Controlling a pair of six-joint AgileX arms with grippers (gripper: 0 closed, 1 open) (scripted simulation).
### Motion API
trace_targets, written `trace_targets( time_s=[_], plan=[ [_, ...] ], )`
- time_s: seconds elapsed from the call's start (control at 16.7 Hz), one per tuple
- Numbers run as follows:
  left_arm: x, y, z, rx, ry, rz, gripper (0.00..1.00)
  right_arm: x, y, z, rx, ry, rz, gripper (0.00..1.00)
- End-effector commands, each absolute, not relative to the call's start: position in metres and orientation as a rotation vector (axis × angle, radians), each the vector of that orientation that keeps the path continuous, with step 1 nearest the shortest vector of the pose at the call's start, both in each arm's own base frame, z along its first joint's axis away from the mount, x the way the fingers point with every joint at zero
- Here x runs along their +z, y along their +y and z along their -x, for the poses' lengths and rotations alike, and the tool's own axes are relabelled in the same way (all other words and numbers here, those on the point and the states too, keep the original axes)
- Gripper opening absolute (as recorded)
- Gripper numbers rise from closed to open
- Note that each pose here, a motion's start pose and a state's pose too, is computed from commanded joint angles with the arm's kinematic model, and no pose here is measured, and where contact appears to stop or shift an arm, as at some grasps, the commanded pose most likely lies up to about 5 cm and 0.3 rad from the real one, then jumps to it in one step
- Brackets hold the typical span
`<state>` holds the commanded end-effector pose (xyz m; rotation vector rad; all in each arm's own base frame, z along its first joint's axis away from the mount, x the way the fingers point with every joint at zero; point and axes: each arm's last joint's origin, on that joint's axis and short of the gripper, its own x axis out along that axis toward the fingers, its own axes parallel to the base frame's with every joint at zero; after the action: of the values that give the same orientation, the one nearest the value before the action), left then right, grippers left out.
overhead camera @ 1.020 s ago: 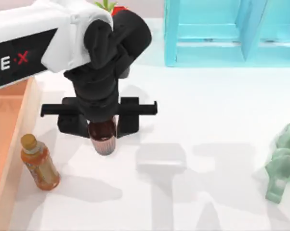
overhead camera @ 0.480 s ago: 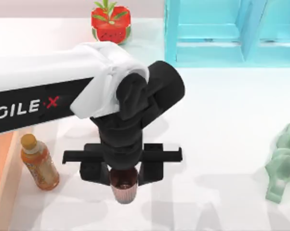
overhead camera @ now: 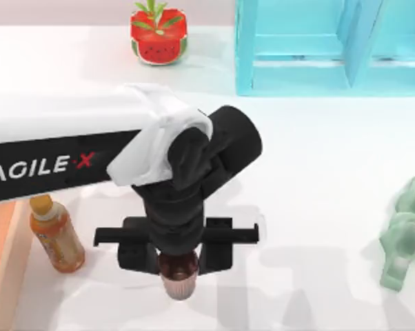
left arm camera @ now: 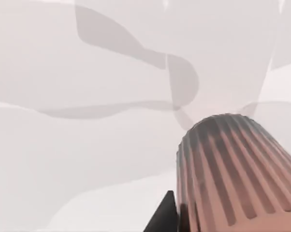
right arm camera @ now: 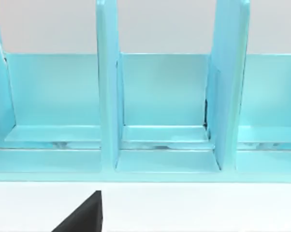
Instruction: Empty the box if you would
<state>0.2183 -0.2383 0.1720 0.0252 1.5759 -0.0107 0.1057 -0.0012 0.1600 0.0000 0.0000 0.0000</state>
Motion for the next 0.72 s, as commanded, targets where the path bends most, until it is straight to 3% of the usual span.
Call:
trace_targets(
  time_s=[0.48,0.72],
  plan=[
    [0.154,-0.238,-0.217,-0.013,1.573,-0.020,0.00,0.160,-0.001,-0.106,0.000,0.000,0.000,1.00],
    [0.154,-0.238,-0.217,-0.013,1.573,-0.020,0.30,0.160,-0.001,-0.106,0.000,0.000,0.000,1.00]
  ],
)
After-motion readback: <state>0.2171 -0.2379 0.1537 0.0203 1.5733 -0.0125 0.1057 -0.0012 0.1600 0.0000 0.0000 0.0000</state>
